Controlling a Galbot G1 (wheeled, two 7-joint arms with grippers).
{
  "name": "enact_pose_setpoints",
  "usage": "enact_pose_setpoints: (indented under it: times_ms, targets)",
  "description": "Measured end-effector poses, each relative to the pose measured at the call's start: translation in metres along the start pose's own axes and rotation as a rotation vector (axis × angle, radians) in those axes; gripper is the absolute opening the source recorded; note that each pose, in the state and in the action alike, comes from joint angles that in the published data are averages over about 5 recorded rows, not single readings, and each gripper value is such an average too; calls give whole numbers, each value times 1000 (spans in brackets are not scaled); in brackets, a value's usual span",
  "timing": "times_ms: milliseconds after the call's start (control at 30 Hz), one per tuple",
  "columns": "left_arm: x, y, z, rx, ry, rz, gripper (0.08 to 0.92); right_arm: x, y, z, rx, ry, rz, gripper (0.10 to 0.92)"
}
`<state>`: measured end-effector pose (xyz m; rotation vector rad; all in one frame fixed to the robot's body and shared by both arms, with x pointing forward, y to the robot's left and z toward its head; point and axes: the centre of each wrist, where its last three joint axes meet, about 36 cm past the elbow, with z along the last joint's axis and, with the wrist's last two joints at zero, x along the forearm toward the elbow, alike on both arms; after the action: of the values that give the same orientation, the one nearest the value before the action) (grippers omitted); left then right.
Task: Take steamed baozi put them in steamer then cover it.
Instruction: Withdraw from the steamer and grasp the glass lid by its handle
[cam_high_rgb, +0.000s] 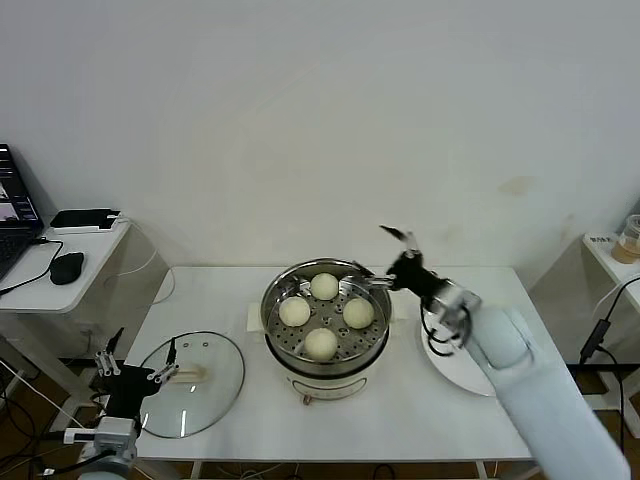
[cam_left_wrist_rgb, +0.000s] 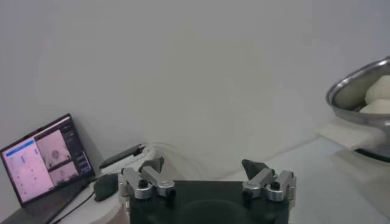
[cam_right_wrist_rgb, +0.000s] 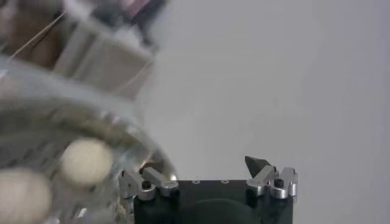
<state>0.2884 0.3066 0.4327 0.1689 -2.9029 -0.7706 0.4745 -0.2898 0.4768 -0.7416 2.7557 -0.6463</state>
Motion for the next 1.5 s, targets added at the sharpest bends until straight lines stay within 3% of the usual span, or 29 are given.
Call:
enact_pose_setpoints:
  times_ms: [100, 267, 533, 900, 1500]
  targets:
    - [-3, -5, 10, -72, -6, -5, 823, 48, 4, 26, -78, 26, 152, 823]
    - [-5, -10, 32, -292, -28, -11, 823, 135, 12, 58, -143, 151, 367, 823]
    - [1, -7, 70, -741, -65, 43, 823, 237, 27, 72, -154, 335, 573, 823]
    - [-1, -7, 101, -1149, -130, 142, 823, 273, 53, 74, -179, 414, 650, 823]
    - [-40, -18, 132, -1313, -151, 234, 823, 298, 70, 65, -181, 470, 689, 823]
